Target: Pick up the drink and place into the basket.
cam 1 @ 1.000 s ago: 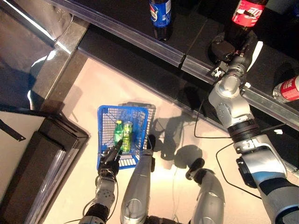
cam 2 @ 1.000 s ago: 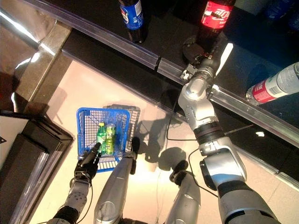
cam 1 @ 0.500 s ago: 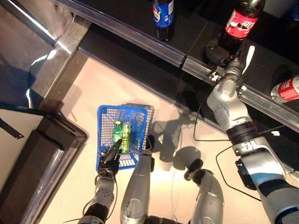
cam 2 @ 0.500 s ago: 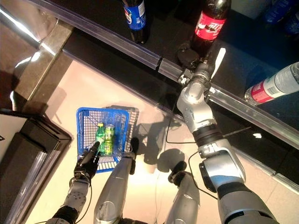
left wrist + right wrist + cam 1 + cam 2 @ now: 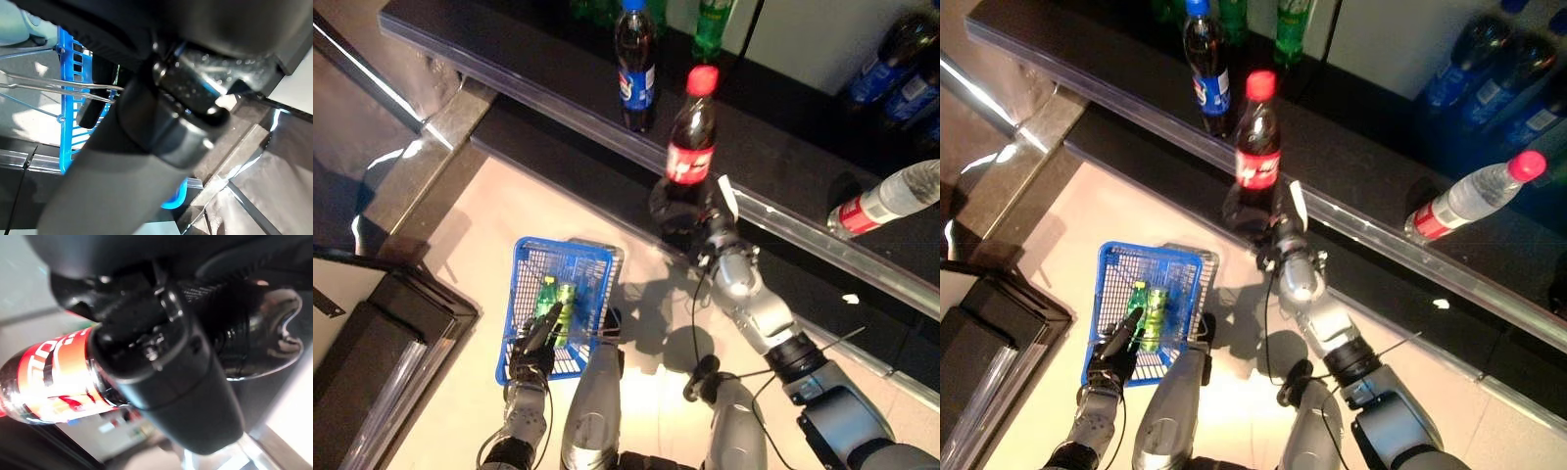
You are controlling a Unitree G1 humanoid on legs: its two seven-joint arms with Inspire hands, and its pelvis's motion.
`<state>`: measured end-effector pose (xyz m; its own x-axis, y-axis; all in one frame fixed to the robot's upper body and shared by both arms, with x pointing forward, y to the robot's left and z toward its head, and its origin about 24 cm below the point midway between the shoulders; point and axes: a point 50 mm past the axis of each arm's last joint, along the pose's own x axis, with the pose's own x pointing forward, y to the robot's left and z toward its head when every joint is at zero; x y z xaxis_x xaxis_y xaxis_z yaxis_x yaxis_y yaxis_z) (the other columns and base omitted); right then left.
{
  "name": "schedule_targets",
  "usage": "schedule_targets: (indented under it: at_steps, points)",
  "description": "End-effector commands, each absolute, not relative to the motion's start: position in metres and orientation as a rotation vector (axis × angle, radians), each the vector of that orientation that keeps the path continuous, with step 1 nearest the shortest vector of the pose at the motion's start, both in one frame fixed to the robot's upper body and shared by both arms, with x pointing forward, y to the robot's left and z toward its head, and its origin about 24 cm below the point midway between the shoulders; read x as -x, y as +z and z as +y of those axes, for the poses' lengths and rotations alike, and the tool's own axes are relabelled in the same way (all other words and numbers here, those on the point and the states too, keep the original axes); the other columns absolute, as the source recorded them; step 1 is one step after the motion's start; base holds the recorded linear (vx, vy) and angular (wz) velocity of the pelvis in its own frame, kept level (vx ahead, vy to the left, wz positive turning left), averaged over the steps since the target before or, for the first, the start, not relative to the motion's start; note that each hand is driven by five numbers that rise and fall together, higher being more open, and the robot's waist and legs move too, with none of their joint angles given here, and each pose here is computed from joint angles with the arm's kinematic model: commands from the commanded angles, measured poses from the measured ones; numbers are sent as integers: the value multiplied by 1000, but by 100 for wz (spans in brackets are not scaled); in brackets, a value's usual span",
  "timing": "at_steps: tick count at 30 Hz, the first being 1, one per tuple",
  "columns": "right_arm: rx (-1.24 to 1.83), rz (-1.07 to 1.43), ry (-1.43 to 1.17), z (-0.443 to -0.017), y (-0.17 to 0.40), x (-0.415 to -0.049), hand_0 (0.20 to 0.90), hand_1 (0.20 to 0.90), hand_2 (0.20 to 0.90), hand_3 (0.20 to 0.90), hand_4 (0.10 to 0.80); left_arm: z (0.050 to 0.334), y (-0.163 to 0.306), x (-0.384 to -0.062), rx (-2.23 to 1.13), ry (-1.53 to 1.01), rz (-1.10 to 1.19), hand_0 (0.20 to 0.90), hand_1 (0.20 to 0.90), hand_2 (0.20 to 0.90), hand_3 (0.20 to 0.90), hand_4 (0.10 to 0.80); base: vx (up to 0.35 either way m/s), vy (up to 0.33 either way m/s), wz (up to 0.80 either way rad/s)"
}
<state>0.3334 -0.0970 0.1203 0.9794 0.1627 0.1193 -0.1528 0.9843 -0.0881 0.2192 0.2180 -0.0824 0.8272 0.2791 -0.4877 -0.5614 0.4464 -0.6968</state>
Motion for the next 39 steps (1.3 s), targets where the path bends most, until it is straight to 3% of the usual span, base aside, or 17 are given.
schedule_targets:
  at_steps: [1, 22, 39]
  points:
    - [4, -559, 395, -61, 214, -307, 300, 300, 300, 200, 100, 216, -29, -232, 924, 222, 14, 300, 300, 300, 200, 100, -17, -69, 2]
    - [-144, -45, 471, 14, 116, -307, 300, 300, 300, 200, 100, 156, 84, -251, 931, -439, -198, 300, 300, 300, 200, 100, 22, -51, 22]
    - [-350, 443, 737, 42, 44, -286, 300, 300, 300, 200, 100, 135, 122, -250, 1004, -699, -282, 300, 300, 300, 200, 100, 0, -28, 8]
